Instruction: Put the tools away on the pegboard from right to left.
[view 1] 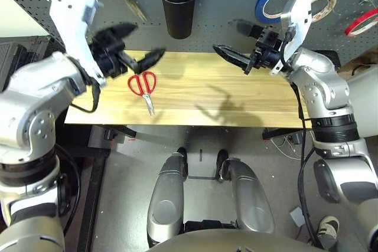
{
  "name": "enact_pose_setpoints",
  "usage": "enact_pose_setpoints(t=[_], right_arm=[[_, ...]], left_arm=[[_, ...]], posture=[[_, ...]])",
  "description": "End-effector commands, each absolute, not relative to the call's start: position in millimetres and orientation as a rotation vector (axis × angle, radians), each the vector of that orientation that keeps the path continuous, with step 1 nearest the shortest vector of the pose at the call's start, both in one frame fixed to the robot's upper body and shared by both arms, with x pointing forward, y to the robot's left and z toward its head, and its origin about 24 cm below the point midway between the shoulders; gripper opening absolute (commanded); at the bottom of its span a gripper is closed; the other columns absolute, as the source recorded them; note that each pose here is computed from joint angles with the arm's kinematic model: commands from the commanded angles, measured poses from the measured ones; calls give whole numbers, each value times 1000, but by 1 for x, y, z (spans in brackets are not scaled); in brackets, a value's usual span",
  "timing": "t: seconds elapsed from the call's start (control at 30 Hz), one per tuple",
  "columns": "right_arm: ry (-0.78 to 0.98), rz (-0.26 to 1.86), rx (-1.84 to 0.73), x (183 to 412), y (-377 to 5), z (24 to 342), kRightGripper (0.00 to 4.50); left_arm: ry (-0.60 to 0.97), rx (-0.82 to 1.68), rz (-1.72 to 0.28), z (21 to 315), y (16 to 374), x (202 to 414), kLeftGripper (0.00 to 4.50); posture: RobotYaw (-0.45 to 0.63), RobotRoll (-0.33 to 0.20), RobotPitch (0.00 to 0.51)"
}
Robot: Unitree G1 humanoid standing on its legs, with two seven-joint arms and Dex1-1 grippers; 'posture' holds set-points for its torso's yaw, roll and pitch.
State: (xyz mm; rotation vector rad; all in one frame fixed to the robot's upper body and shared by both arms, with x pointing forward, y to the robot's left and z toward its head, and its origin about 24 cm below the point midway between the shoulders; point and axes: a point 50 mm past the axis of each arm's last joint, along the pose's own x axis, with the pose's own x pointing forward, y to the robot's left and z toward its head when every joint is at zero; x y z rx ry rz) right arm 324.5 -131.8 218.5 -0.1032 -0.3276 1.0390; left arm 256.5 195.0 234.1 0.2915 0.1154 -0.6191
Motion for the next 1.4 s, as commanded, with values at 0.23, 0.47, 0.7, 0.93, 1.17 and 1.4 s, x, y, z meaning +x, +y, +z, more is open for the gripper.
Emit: enact_pose_setpoints(t=[0.23, 0.47, 0.7, 0.93, 1.17, 1.4], right_arm=[[-265, 1162, -141, 306, -121, 207, 4500], [-125, 1216, -243, 307, -117, 174, 4500], [-39, 1268, -314, 308, -109, 157, 4500], [-11, 1289, -335, 304, -103, 151, 4500], [-9, 1285, -323, 299, -102, 149, 4500], [-12, 1280, -311, 294, -101, 150, 4500]], left_arm=[[402, 184, -381, 164, 220, 273, 4464], [495, 186, -240, 136, 233, 289, 4464], [557, 172, -152, 115, 243, 304, 4464], [561, 161, -51, 100, 253, 320, 4464], [551, 173, 8, 84, 256, 330, 4464], [543, 171, 115, 73, 268, 340, 4464]], posture=[[96, 0, 327], [93, 0, 354], [89, 0, 368], [79, 0, 393], [57, 0, 406], [35, 0, 415]])
